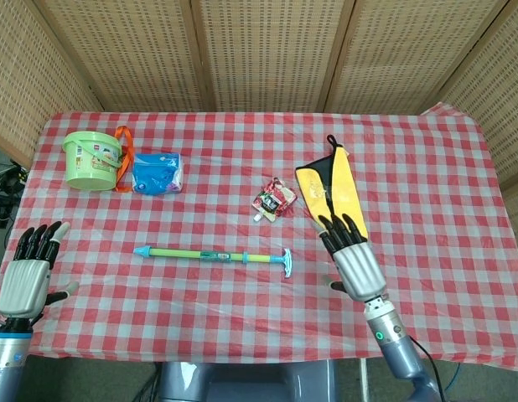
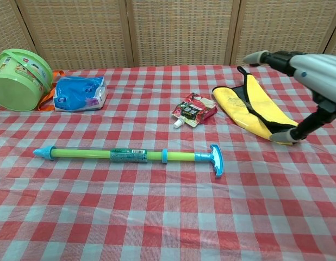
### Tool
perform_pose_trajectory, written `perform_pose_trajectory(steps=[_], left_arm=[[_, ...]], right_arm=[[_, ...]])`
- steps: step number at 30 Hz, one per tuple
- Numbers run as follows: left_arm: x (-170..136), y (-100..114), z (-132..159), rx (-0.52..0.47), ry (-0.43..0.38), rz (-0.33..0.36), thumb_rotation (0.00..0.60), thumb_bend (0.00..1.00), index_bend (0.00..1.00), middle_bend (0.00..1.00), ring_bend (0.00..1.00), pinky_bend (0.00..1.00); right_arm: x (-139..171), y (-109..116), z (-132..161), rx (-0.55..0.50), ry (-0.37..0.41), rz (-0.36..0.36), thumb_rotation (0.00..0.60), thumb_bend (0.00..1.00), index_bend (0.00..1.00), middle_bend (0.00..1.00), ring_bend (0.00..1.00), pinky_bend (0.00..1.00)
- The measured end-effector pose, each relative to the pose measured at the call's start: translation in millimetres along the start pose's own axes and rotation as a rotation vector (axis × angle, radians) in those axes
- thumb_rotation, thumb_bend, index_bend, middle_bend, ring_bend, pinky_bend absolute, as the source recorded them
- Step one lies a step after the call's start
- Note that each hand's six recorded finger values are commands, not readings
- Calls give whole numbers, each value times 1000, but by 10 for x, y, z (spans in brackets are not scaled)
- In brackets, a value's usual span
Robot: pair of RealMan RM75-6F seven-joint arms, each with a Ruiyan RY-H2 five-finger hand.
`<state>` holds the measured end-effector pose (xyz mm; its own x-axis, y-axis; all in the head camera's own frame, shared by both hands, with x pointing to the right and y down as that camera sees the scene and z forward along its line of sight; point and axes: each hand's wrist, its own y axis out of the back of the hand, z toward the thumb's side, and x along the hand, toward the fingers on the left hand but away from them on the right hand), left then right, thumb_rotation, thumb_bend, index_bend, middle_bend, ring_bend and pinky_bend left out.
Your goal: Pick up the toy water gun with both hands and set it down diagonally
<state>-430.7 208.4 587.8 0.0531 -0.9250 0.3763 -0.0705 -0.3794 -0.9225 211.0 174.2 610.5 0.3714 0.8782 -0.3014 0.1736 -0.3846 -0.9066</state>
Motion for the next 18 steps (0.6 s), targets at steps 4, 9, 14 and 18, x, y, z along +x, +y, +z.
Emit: perform_pose_trajectory(steps=[4,9,14,18], left_arm=[[21,10,-39,-11,13,1,600,68,0,0,0,0],[42,4,-90,-24,25,-8,600,69,0,0,0,0],[68,-24,-125,-33,32,-24,600,68,0,0,0,0],[94,-44,-151,-38,39,-34,600,69,0,0,0,0]], right_arm=[[-124,-99,231,8,-17,28,600,164,116,503,455,297],[-294,-293,499,3,-63,90,600,166,205,689,645,447],[-454,-525,735,-3,-93,155,600,207,273,822,770,511],[-555,-685,819,-6,-121,188,600,253,315,874,816,534]])
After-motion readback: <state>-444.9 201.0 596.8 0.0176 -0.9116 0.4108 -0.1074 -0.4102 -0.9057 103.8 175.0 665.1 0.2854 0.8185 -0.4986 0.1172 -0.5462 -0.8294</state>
